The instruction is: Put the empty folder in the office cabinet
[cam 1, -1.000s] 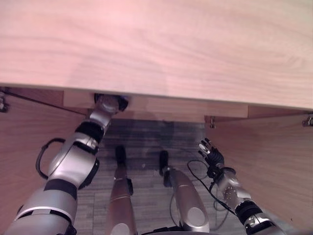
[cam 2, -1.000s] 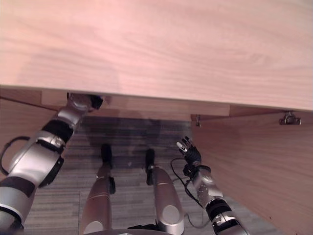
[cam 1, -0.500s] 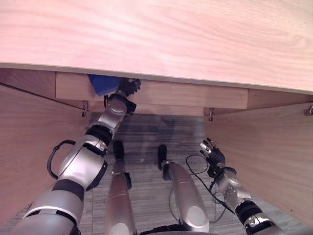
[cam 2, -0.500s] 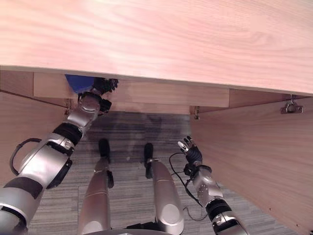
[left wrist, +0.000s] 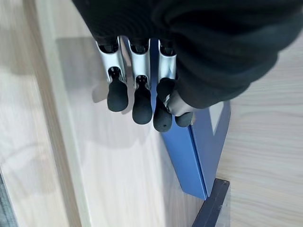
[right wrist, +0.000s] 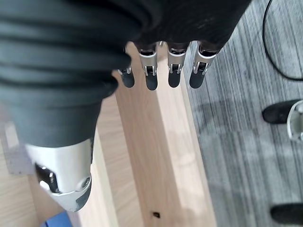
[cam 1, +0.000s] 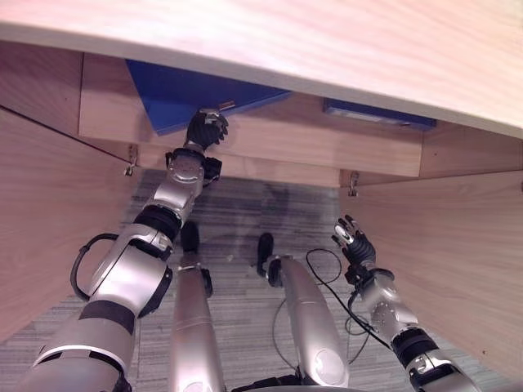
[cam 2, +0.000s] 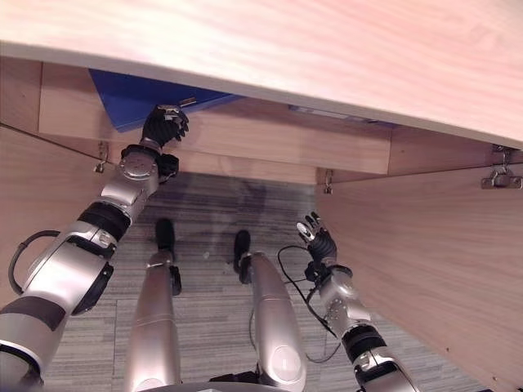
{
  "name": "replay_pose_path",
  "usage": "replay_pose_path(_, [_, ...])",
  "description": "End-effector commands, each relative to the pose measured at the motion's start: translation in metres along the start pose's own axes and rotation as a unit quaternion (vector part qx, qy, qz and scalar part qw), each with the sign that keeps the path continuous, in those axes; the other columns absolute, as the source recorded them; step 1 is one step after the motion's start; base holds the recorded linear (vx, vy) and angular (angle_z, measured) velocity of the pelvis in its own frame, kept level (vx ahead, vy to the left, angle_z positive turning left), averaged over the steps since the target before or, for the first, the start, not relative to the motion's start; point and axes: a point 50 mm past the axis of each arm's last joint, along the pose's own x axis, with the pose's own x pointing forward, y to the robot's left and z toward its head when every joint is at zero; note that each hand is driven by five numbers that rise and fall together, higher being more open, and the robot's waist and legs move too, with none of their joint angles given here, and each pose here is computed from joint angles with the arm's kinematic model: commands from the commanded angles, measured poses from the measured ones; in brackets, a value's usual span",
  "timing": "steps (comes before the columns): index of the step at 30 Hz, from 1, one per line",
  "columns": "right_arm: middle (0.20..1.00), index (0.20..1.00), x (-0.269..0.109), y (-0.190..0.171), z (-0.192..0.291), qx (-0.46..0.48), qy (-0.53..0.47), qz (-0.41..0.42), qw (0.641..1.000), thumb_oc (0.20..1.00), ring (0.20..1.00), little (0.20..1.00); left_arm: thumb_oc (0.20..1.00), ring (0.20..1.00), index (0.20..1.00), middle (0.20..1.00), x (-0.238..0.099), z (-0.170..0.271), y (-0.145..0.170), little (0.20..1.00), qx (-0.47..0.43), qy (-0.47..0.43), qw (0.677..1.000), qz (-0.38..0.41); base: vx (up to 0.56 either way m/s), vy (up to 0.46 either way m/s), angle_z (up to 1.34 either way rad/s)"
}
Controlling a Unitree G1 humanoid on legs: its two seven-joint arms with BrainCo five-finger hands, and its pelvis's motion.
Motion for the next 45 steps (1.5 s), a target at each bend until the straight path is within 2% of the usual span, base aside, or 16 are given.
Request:
replay_pose_path(1, [1.000,1.000,0.000,0.003,0.025,0.008,-0.062,0.016,0.998,1.000,1.000,1.000,0.200,0.200,0.200,0.200,0.005,0.023,0.000,0.200,0.001,-0.052,0.999,0.006,-0.04,0.007,-0.05])
replay_pose_path(19, [1.000,1.000,-0.006,0.002,0.051,0.018,-0.112,0.041,0.993,1.000,1.000,1.000,0.200,0.200,0.200,0.200,0.023,0.082,-0.001,0.200,0.105,-0.118,0.987,0.000,0.01,-0.001,0.02])
replay_pose_path(25, [1.000,1.000,-0.006,0.001,0.057,0.018,-0.121,0.040,0.992,1.000,1.000,1.000,0.200,0.200,0.200,0.200,0.028,0.102,0.010,0.200,0.104,-0.132,0.986,0.012,0.02,0.002,0.01])
replay_pose_path(35, [1.000,1.000,-0.006,0.000,0.066,0.021,-0.136,0.041,0.990,1.000,1.000,1.000,0.200,0.200,0.200,0.200,0.030,0.135,0.048,0.200,0.048,-0.160,0.984,0.062,0.02,-0.001,0.00])
replay_pose_path(45, [1.000,1.000,-0.006,-0.008,0.069,0.014,-0.137,0.029,0.990,1.000,1.000,1.000,0.200,0.200,0.200,0.200,0.028,0.156,0.078,0.200,0.059,-0.181,0.977,0.100,0.00,0.000,0.00])
